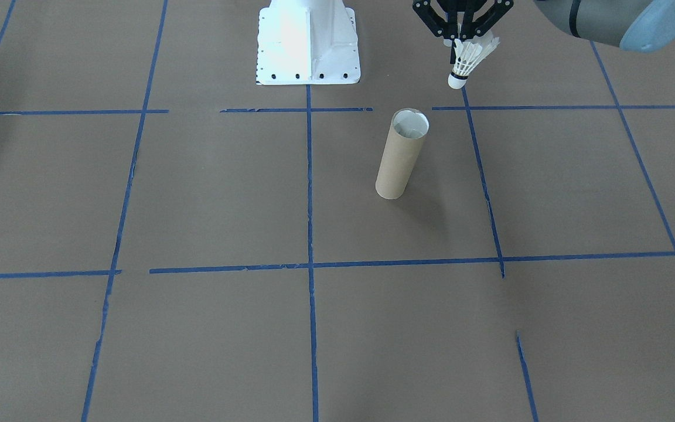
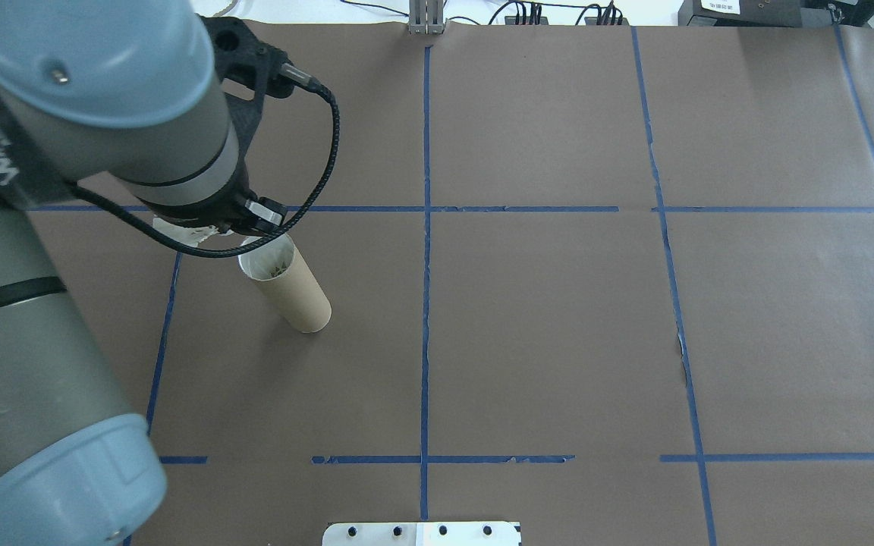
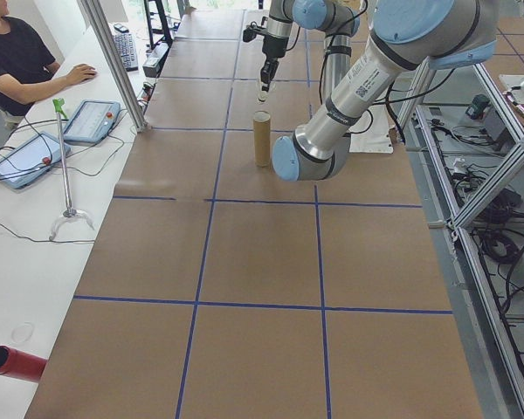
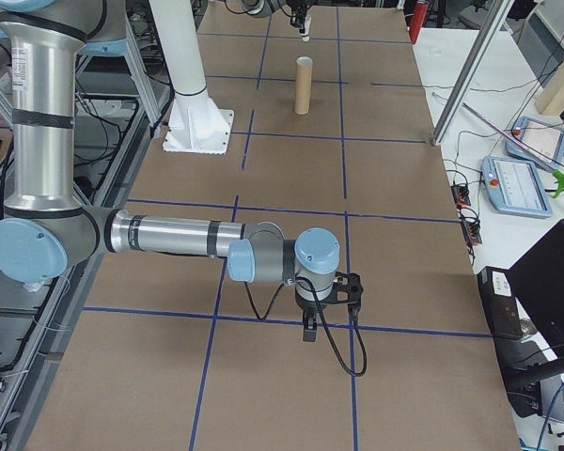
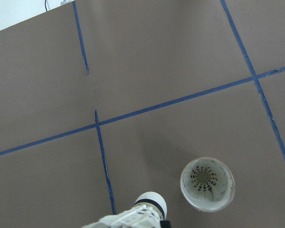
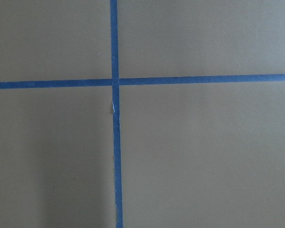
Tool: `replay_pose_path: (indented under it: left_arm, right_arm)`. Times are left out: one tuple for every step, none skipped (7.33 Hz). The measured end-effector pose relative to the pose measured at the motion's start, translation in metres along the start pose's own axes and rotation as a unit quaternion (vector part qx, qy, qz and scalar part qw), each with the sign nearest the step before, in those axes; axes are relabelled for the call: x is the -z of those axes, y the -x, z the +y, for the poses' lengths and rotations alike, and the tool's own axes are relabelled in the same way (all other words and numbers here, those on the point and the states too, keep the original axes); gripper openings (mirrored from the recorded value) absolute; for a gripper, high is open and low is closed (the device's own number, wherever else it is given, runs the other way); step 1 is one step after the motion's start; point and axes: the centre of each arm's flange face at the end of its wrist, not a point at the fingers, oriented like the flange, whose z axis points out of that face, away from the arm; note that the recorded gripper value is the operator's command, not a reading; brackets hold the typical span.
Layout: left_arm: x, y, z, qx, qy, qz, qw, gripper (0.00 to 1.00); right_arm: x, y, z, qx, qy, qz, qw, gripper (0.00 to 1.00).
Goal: Collect badminton balls into bucket
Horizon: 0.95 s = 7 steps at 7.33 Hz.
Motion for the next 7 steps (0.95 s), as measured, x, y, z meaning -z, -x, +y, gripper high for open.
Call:
replay_pose_path:
  left_arm:
    - [-0.005, -0.011, -0.011, -0.02, 0.012, -0.009, 1.0, 0.0]
    - [-0.011, -0.02, -0.02, -0.036, 0.022, -0.017, 0.999, 0.0]
    - [-0.018, -0.025, -0.027, -0.047, 0.031, -0.025, 0.998, 0.0]
    - [-0.024, -0.029, -0.031, -0.059, 0.038, -0.029, 0.997, 0.0]
    - [-0.029, -0.031, -0.033, -0.069, 0.044, -0.034, 0.996, 0.0]
    - [-0.035, -0.032, -0.036, -0.079, 0.049, -0.037, 0.995, 0.0]
    - [-0.04, -0.034, -0.037, -0.091, 0.055, -0.04, 0.994, 0.0]
  right_arm:
    - [0.0, 0.0, 0.0, 0.0, 0.0, 0.0, 1.0, 1.0]
    - [0.0, 0.0, 0.0, 0.0, 0.0, 0.0, 1.0, 1.0]
    - [0.0, 0.0, 0.0, 0.0, 0.0, 0.0, 1.0, 1.0]
    - [0.0, 0.0, 0.0, 0.0, 0.0, 0.0, 1.0, 1.0]
    - [0.0, 0.0, 0.0, 0.0, 0.0, 0.0, 1.0, 1.0]
    - [0.0, 0.0, 0.0, 0.0, 0.0, 0.0, 1.0, 1.0]
    - [0.0, 0.0, 0.0, 0.0, 0.0, 0.0, 1.0, 1.0]
